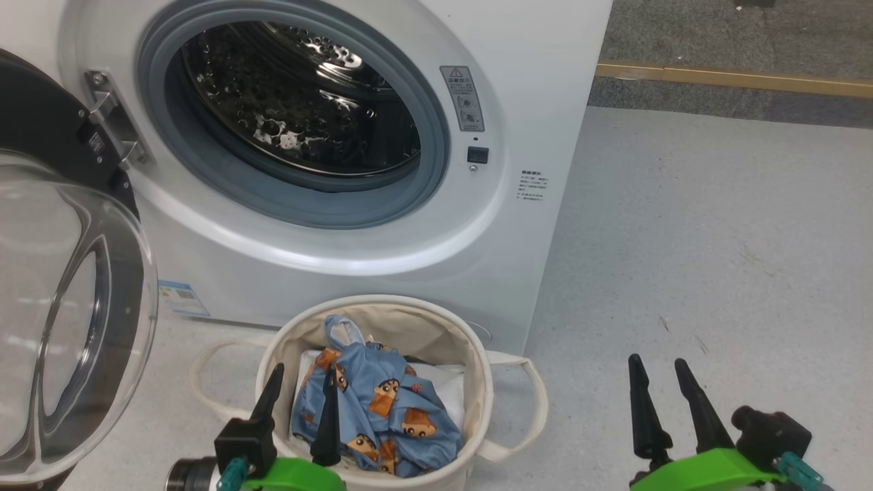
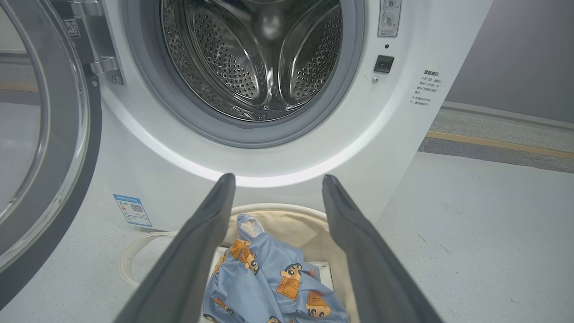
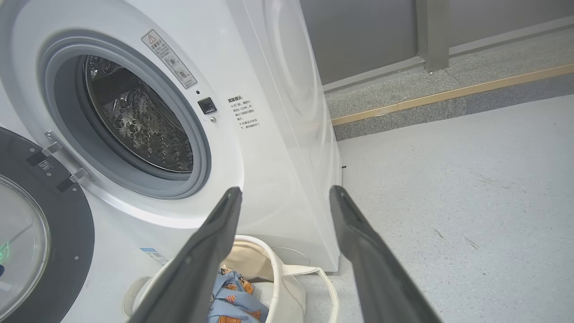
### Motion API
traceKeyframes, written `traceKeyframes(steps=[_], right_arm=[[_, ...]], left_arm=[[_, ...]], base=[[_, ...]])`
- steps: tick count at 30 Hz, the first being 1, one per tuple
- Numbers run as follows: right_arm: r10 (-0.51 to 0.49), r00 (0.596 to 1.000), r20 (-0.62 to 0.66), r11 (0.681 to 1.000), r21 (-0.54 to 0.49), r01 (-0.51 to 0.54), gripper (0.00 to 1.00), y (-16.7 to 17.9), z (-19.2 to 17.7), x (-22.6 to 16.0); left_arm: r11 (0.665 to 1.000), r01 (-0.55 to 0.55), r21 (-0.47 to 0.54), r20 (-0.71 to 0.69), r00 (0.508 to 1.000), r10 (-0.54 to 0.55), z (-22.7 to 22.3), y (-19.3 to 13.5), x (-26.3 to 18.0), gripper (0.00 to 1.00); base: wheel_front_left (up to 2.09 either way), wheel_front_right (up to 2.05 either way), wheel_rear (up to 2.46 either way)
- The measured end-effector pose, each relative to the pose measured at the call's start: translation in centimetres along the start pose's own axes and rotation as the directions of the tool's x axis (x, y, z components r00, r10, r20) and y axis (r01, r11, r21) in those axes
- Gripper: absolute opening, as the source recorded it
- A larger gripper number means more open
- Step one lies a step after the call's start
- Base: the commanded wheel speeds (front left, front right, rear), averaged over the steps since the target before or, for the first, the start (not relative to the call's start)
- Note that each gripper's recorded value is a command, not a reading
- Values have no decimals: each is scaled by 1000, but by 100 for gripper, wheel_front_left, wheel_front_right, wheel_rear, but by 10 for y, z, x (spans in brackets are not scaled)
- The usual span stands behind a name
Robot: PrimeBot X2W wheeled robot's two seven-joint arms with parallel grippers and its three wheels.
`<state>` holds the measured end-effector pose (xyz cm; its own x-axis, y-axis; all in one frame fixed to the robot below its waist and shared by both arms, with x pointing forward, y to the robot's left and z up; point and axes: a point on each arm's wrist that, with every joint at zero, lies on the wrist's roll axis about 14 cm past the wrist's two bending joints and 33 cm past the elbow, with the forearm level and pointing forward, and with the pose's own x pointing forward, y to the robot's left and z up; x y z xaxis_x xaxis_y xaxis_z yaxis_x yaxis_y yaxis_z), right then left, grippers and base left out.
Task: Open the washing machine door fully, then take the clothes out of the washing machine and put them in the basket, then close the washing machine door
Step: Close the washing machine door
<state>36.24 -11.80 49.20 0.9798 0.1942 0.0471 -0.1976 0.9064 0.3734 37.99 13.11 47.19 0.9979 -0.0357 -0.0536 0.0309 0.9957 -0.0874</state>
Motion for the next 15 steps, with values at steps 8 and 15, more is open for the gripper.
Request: traceKeyframes(steps=[8, 15], right_arm=[[-3, 1000, -7, 1000, 1, 3, 100, -1, -2, -2], [-4, 1000, -11, 1000, 2, 4, 100, -1, -4, -1]], left_arm=[[1000, 1, 0, 0, 1000, -1, 0, 0, 0, 100], [999, -16, -40, -26, 1000, 15, -7, 3, -1, 100]], base=[[0, 0, 0], [-1, 0, 0]])
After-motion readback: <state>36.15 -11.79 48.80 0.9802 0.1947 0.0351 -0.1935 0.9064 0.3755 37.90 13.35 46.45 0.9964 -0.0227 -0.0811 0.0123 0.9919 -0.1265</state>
